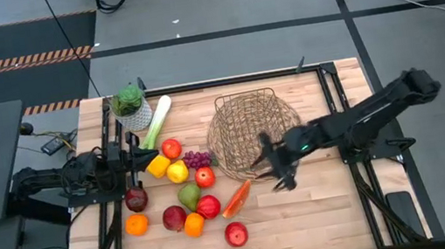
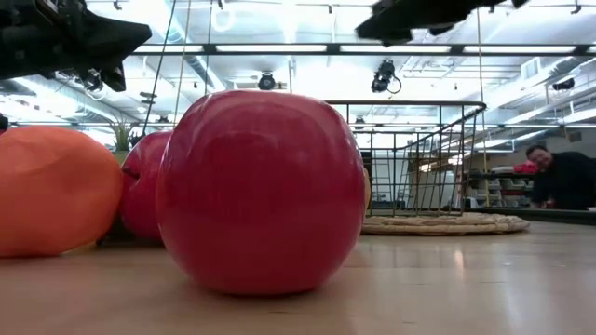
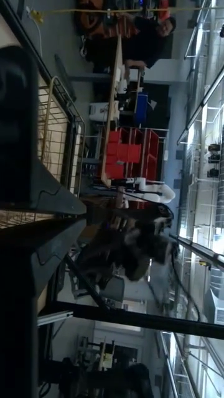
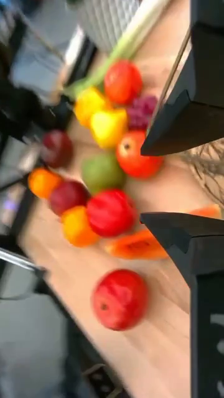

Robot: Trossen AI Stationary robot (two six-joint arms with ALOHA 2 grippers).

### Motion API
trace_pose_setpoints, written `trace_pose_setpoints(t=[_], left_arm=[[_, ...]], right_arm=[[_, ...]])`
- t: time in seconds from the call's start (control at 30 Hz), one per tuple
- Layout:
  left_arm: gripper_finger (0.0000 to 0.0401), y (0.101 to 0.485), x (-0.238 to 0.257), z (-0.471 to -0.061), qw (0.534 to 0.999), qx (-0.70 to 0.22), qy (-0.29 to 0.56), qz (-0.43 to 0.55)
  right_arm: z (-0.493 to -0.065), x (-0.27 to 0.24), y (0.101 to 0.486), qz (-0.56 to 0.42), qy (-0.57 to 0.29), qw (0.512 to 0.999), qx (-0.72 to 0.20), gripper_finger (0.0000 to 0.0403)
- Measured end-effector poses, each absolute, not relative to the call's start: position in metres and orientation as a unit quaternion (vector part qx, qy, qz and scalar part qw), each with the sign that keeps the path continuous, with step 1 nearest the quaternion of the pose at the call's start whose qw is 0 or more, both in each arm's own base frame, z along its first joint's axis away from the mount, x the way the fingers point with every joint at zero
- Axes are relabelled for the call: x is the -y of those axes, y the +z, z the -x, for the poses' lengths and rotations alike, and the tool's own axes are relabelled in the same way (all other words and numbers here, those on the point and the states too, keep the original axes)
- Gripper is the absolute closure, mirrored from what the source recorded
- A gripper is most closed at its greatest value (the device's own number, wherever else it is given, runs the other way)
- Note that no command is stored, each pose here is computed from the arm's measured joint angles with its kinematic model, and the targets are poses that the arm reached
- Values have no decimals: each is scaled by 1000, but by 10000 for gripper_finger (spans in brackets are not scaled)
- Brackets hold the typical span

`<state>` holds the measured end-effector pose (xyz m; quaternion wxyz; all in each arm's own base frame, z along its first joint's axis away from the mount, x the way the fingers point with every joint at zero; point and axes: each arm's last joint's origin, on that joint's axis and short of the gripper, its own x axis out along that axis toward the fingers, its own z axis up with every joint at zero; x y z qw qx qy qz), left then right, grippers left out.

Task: Build produce basket
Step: Put the orange melon into the wire basket

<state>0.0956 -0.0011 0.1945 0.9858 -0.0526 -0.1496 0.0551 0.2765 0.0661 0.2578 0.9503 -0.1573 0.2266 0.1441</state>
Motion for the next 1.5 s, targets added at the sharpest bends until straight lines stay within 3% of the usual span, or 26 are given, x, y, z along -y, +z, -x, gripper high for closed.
trace_pose_setpoints(t=[0.47, 0.73, 1.03, 1.27, 1.5], left_arm=[[370, 192, 1, -96, 988, 134, 55, 55], [374, 191, 1, -96, 988, 134, 55, 55], [372, 190, 1, -97, 989, 128, 56, 54], [376, 190, 1, -97, 989, 128, 56, 54], [375, 190, 1, -97, 989, 128, 55, 54]], right_arm=[[-357, -103, 198, 238, 204, 871, -379, 240], [-366, -105, 176, 241, 207, 856, -409, 240], [-365, -105, 176, 238, 205, 856, -411, 247], [-365, -104, 176, 238, 205, 855, -413, 272], [-365, -104, 176, 238, 205, 854, -414, 325]])
